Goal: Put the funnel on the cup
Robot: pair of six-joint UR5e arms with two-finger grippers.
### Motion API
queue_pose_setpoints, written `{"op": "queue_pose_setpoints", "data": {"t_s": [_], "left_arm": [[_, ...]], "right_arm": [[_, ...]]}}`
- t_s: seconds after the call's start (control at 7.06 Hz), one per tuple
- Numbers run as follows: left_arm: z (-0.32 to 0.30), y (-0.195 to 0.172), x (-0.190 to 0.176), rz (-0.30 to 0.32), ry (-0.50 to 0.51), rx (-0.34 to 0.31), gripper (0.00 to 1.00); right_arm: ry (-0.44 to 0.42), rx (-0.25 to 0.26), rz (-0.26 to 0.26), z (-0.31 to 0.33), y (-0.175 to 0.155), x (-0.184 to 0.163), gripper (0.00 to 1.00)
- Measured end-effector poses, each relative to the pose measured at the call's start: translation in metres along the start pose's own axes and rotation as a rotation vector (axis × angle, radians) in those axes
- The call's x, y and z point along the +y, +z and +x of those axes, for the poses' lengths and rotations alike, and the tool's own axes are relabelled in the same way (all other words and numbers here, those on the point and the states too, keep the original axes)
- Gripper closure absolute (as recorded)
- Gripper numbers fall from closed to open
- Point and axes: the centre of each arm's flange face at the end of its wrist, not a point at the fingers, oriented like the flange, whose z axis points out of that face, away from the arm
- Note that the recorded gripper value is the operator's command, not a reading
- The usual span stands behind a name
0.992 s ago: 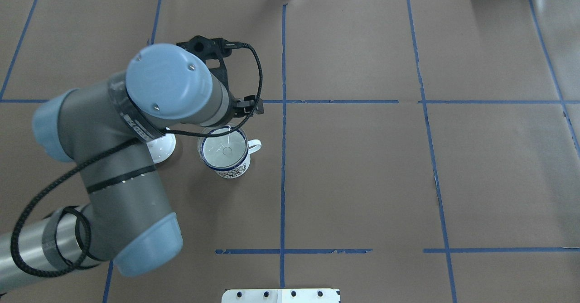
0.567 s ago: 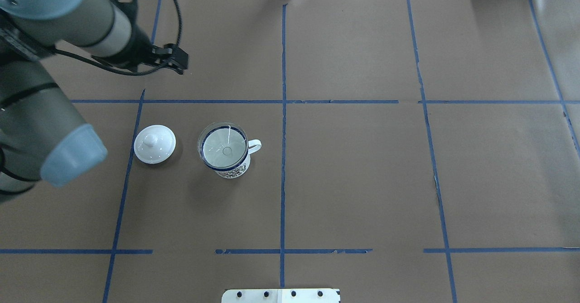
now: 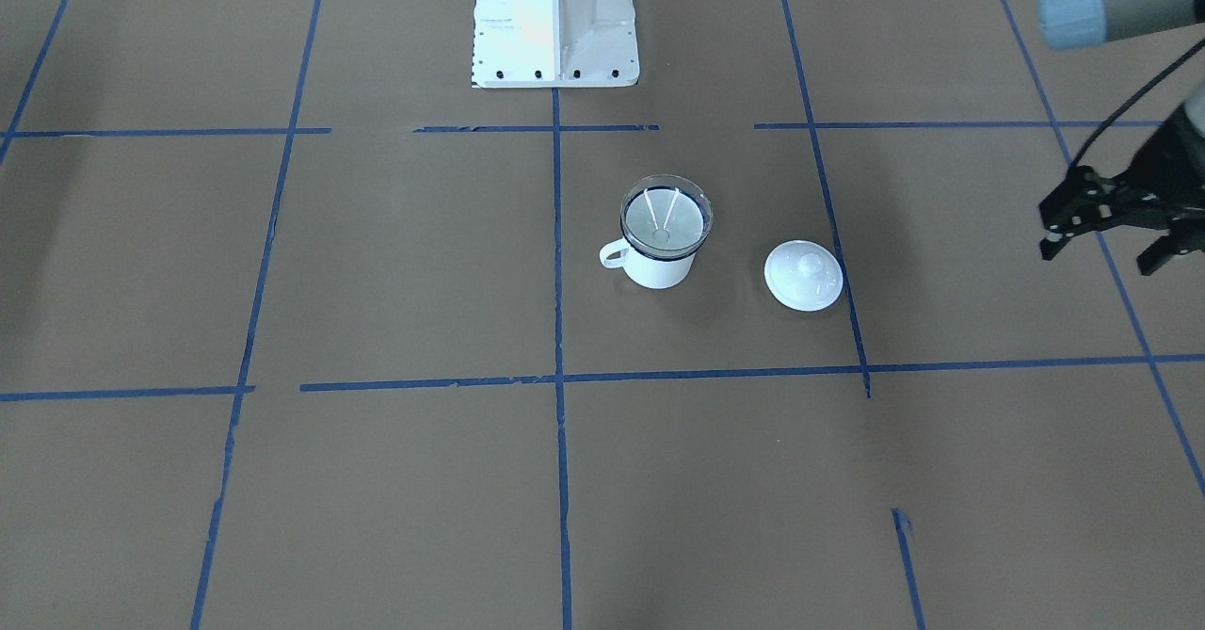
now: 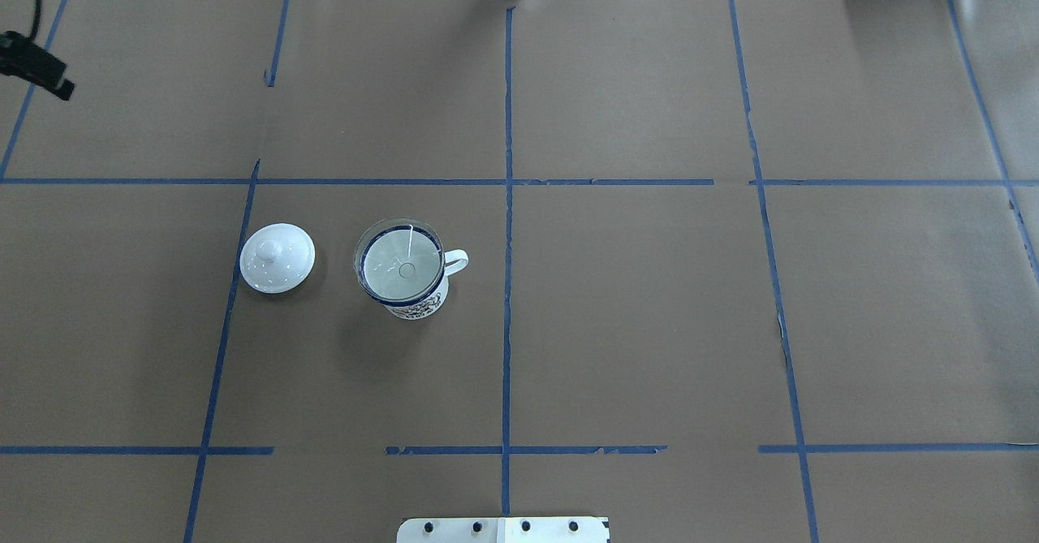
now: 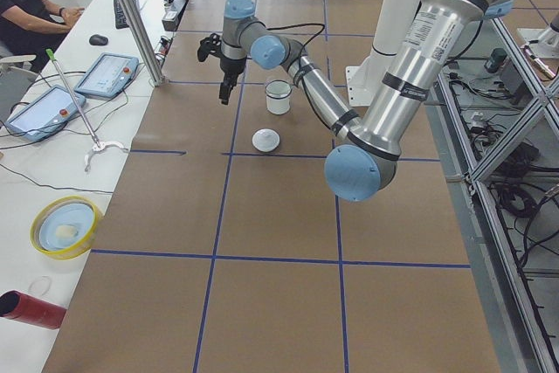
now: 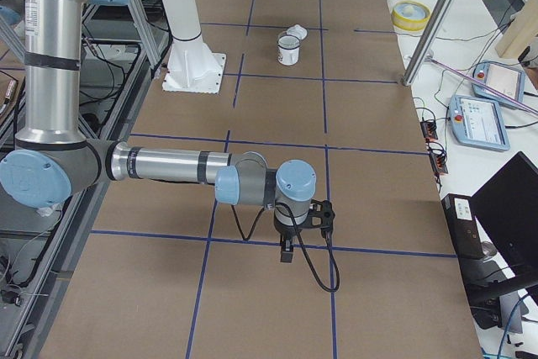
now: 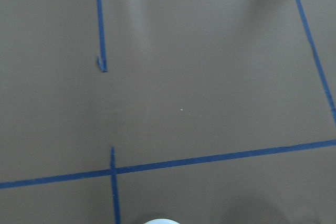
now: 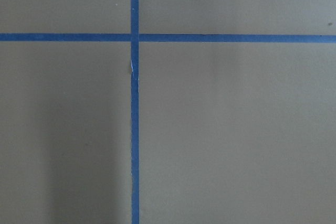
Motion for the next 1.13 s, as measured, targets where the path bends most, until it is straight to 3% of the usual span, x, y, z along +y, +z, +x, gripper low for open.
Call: {"op": "queue_pose_setpoints", "data": {"t_s": [0.57,0.85,1.13], "left_arm": [[-0.198,0.026,0.117,-0.112,-0.001,0.006,0.0],[-0.242,0.045,0.151,-0.149,-0.039,0.013,0.0],[-0.253,0.052,0.163,-0.162,-0.059,0.015,0.0]], "right_arm": [[0.0,0.0,0.0,0.0,0.0,0.0,0.0],[0.0,0.0,0.0,0.0,0.0,0.0,0.0],[-0.001,0.0,0.001,0.0,0.0,0.0,0.0]]}}
